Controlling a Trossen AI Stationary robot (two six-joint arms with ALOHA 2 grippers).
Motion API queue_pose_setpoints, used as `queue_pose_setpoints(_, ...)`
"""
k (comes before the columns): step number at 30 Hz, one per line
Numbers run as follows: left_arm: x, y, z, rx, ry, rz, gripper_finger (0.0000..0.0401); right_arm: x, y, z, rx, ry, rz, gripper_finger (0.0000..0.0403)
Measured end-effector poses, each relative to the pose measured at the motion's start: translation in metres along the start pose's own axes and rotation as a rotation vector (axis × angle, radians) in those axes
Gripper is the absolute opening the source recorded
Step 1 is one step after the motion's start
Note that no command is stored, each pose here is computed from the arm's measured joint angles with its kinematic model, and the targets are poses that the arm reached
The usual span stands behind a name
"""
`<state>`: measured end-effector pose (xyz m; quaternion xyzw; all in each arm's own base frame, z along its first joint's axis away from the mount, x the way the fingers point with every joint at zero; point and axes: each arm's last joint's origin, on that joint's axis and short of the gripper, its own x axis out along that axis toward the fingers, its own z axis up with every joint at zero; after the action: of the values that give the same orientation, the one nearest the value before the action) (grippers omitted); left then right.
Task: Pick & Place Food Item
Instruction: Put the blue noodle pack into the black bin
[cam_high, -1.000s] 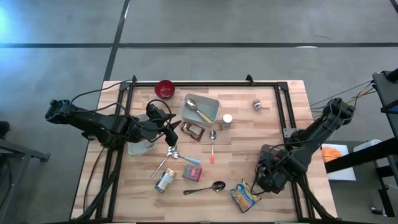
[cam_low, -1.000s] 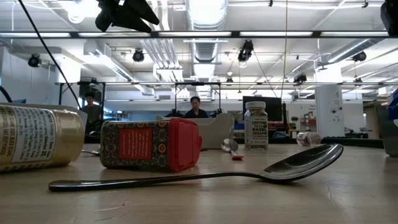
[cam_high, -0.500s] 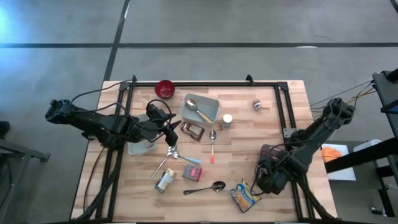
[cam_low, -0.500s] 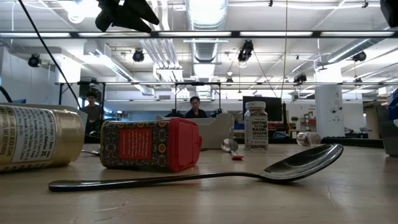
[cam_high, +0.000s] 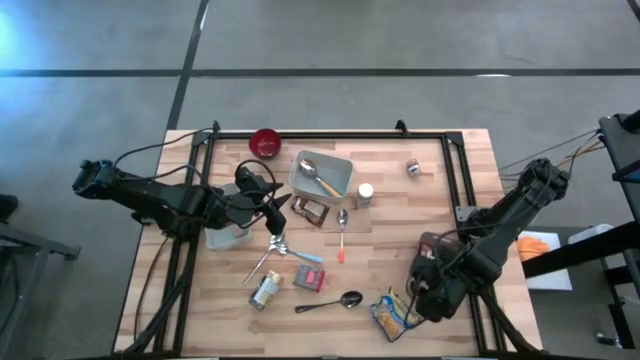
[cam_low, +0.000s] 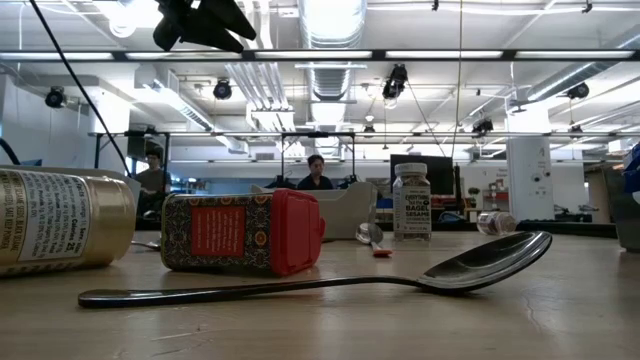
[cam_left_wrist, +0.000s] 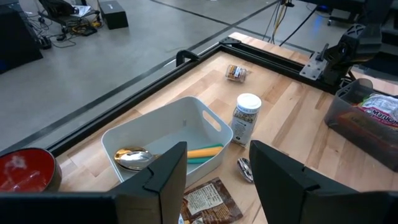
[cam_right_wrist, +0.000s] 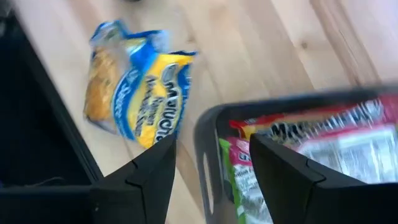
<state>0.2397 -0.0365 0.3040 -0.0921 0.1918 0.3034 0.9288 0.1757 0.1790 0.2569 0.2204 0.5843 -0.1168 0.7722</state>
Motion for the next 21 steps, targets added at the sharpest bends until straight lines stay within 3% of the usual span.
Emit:
queue_pose_setpoints(5, 0.000, 0.000, 0.000, 0.000, 0.000, 0.000, 0.0179, 0.007, 0.011, 0.006, -0.213, -0.027, 0.047, 0.0203)
queue_pose_setpoints(11, 0.000, 0.000, 0.000, 0.000, 0.000, 0.000, 0.0179, 0.021, 0.017, 0.026, -0.259, -0.050, 0.042, 0.0203)
queue_pose_setpoints(21, 0.000, 0.000, 0.000, 0.000, 0.000, -0.001, 0.0179, 0.059, 0.032, 0.051, -0.374, 0.066, -0.012, 0.0203)
